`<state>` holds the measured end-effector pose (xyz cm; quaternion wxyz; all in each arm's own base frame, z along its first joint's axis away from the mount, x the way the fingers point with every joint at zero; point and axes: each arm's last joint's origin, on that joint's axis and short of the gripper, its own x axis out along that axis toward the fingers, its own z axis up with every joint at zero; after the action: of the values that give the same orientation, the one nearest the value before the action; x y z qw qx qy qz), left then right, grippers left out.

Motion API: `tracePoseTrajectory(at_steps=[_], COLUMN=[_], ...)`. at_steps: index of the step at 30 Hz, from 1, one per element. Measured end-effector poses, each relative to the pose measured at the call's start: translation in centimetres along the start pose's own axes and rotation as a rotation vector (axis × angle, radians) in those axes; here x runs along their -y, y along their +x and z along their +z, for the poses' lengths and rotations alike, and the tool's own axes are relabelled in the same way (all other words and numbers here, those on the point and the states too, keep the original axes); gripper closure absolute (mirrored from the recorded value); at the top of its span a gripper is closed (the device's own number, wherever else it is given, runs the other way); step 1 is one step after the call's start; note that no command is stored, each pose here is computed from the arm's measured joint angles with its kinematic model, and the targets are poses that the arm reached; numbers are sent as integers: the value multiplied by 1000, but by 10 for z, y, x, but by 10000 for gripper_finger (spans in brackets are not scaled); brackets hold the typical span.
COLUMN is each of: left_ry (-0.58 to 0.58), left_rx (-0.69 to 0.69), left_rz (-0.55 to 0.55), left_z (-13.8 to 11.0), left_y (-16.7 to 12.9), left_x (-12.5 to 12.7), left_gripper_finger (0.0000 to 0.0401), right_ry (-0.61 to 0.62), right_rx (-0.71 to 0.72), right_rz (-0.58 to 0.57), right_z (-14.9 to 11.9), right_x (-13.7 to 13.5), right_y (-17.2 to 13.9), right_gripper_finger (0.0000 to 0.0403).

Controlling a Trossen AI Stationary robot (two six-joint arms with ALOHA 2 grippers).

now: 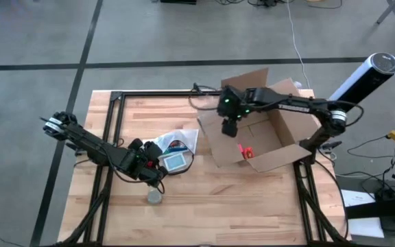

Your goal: Unpack boxes

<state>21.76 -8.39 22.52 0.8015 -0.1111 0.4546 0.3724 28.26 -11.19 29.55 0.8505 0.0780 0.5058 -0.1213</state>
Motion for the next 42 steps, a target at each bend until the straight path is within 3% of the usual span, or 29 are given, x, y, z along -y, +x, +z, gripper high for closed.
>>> tracePoseTrajectory(at_steps=[6, 12, 20, 31, 42], left_ry=[-43, -59, -78, -87, -89], left_rx=[-1, -1, -27, -49, -69], left_rz=[2, -1, -17, -40, -57], left_z=[0, 1, 3, 3, 3], left_y=[1, 1, 3, 2, 2], left_x=[0, 0, 0, 1, 2], left_gripper_finger=[401, 401, 401, 401, 401], right_ry=[38, 97, 138, 111, 99], right_rx=[-32, -173, -303, -340, -349], right_rz=[95, 175, 302, 311, 345], right_z=[-49, -93, -122, -130, -129], right_x=[-2, -9, -13, -13, -2], right_y=[-12, 13, 37, 52, 70], right_gripper_finger=[217, 217, 217, 220, 255])
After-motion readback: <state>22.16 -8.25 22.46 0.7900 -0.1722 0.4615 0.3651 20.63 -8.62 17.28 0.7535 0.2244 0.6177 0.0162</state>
